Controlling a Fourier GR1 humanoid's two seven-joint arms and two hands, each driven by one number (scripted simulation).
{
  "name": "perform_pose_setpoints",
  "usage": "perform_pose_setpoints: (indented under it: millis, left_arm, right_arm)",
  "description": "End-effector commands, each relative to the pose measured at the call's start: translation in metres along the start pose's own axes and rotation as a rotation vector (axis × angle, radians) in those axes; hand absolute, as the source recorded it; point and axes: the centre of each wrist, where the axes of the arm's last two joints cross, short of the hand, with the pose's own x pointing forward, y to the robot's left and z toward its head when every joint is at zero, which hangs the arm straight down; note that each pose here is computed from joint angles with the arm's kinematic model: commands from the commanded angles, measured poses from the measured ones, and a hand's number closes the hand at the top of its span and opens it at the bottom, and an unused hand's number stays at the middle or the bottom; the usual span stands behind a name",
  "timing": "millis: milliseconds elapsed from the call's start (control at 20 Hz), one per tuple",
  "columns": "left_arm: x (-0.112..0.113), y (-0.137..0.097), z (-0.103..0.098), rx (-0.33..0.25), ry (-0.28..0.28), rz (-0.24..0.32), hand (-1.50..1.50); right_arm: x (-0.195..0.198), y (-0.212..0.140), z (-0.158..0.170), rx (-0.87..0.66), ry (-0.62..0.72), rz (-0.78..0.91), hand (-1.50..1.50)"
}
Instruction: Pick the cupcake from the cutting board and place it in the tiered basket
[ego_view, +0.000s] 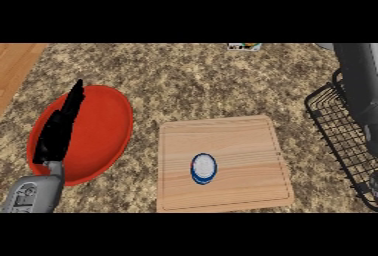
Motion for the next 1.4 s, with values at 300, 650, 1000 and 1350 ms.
perform_pose_setpoints:
  millis: [300, 650, 1000, 1350]
  left_arm:
    - [-0.02, 0.018, 0.013, 0.019, 0.025, -0.003, 0.0]
    - [-0.007, 0.013, 0.008, 0.041, 0.028, -0.012, 0.0]
    - [-0.007, 0.012, 0.014, 0.045, 0.046, -0.012, 0.0]
    - [-0.006, 0.01, 0.021, 0.039, 0.039, -0.009, 0.0]
  right_arm:
    - [-0.038, 0.031, -0.051, -0.063, 0.208, 0.354, 1.5]
    - [-0.063, 0.034, -0.078, -0.071, 0.223, 0.436, 1.5]
    - [-0.092, 0.046, -0.068, 0.083, 0.174, 0.39, 1.5]
    - [-0.117, 0.051, -0.062, 0.178, 0.219, 0.287, 1.5]
